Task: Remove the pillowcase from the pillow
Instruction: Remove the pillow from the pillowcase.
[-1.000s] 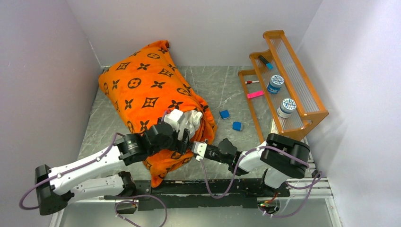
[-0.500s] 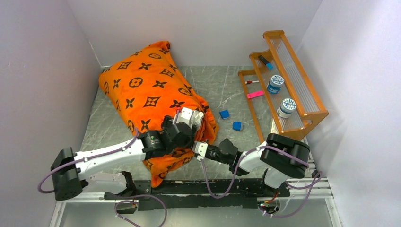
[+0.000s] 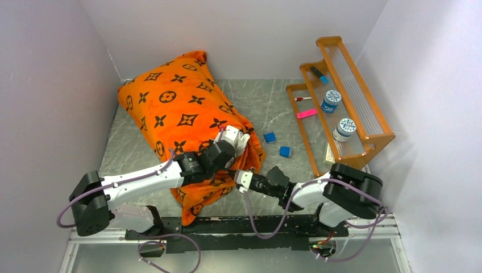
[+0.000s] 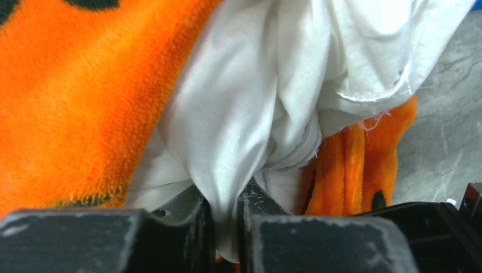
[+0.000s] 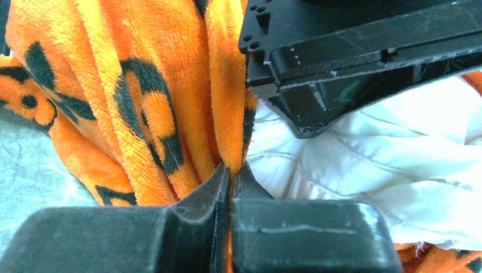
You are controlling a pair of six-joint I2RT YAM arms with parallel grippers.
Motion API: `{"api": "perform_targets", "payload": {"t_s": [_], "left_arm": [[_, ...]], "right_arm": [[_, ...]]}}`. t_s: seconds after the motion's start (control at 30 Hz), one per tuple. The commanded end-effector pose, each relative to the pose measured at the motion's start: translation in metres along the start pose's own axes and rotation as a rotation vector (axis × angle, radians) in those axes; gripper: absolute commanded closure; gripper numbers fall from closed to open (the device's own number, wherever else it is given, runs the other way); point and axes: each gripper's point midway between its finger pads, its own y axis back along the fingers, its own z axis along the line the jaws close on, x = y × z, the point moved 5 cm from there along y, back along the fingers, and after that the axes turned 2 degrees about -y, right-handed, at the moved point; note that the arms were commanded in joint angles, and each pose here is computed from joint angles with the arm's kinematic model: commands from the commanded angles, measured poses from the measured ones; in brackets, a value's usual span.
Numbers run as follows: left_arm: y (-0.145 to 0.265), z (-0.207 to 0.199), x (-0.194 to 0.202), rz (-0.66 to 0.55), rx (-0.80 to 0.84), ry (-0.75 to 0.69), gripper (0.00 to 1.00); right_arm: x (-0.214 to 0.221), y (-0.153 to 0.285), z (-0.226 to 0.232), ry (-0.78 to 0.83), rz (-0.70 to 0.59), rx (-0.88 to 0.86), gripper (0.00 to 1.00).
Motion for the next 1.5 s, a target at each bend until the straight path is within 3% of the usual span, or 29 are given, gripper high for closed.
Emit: {"api": "perform_targets", "payload": {"t_s": [0.0, 0.57, 0.9, 1.13, 1.3, 1.47], "left_arm": [[-0.005, 0.013, -0.063, -0.166, -0.002, 0.077, 0.93], [-0.008, 0.053, -0.192, -0.346, 0.202, 0.241, 0.95], [-0.001, 0.085, -0.260, -0.496, 0.278, 0.398, 0.95], [0.029, 0.116, -0.300, -0.630, 0.241, 0.431, 0.95], [0.035, 0.113, -0.281, -0.617, 0.270, 0.381, 0.95], [0.002, 0.077, -0.203, -0.469, 0.448, 0.339, 0.95]], "right_arm": [[0.005, 0.011, 0.038, -0.057, 0.040, -0.208, 1.00], [0.015, 0.018, 0.044, -0.025, 0.150, -0.261, 1.00], [0.024, 0.024, 0.024, 0.026, 0.227, -0.114, 1.00], [0.027, 0.013, -0.016, 0.178, 0.340, 0.052, 1.00], [0.036, 0.009, -0.062, 0.169, 0.374, 0.188, 1.00], [0.042, 0.008, -0.085, 0.101, 0.368, 0.243, 1.00]]}}
